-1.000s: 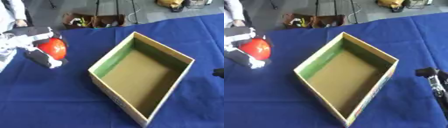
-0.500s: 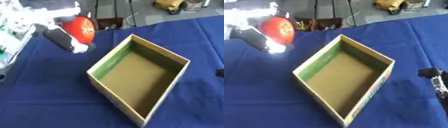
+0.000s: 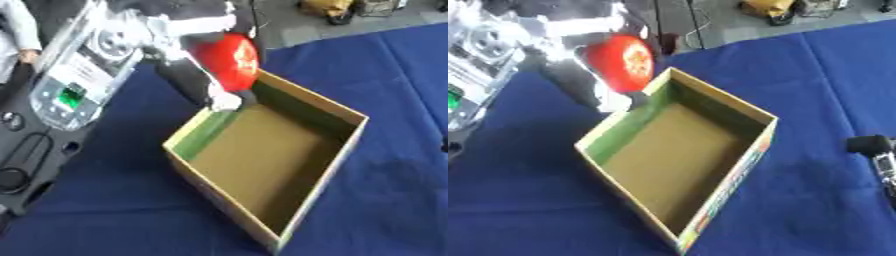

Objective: Pick up objects on the table and place them in the box.

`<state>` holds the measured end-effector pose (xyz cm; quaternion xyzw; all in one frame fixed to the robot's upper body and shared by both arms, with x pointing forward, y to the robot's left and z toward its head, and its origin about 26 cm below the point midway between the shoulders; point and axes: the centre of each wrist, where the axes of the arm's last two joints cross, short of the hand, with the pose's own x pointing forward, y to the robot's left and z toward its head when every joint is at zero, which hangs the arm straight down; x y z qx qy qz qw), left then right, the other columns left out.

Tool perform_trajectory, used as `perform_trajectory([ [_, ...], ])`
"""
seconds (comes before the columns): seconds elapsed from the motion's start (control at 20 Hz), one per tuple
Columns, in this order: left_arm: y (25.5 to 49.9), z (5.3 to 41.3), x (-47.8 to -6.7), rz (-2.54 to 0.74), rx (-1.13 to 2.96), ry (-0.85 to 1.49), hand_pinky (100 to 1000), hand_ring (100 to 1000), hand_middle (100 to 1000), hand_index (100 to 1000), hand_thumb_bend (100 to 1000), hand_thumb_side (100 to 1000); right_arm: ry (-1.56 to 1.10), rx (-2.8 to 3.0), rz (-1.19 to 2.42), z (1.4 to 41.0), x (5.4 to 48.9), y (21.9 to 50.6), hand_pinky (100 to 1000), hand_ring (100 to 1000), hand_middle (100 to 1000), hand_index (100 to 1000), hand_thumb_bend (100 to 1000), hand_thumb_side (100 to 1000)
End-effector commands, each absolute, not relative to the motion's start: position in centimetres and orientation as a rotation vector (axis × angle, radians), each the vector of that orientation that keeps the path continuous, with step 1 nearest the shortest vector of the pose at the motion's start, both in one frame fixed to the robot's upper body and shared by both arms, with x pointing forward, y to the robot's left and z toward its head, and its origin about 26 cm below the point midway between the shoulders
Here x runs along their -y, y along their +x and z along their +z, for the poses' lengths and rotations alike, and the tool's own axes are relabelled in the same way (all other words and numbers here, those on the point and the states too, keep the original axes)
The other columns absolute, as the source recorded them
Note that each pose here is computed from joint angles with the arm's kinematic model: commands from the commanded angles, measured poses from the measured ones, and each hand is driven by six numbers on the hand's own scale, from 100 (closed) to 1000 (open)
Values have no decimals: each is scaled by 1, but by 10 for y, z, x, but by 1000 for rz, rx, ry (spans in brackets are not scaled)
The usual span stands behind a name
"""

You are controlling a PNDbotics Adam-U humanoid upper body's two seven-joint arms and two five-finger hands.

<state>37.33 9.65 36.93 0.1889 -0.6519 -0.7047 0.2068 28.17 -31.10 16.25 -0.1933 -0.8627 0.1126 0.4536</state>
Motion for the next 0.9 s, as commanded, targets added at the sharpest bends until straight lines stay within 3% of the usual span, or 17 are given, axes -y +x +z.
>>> perform_trajectory([
  [0.05, 380, 364, -80, -2015, 1811, 556, 100, 588, 653, 690, 100, 276, -486, 2148, 295, 168, 311, 281, 867, 807, 577, 676, 100, 882],
  [0.45, 392, 337, -55, -2141, 1756, 658, 100, 642, 708, 679, 100, 181, -503, 2148, 284, 169, 312, 281, 866, 806, 576, 675, 100, 874],
  [0.9, 407, 306, -47, -2201, 1662, 750, 100, 642, 716, 688, 100, 210, -503, 2150, 279, 169, 312, 281, 867, 806, 577, 675, 100, 879],
])
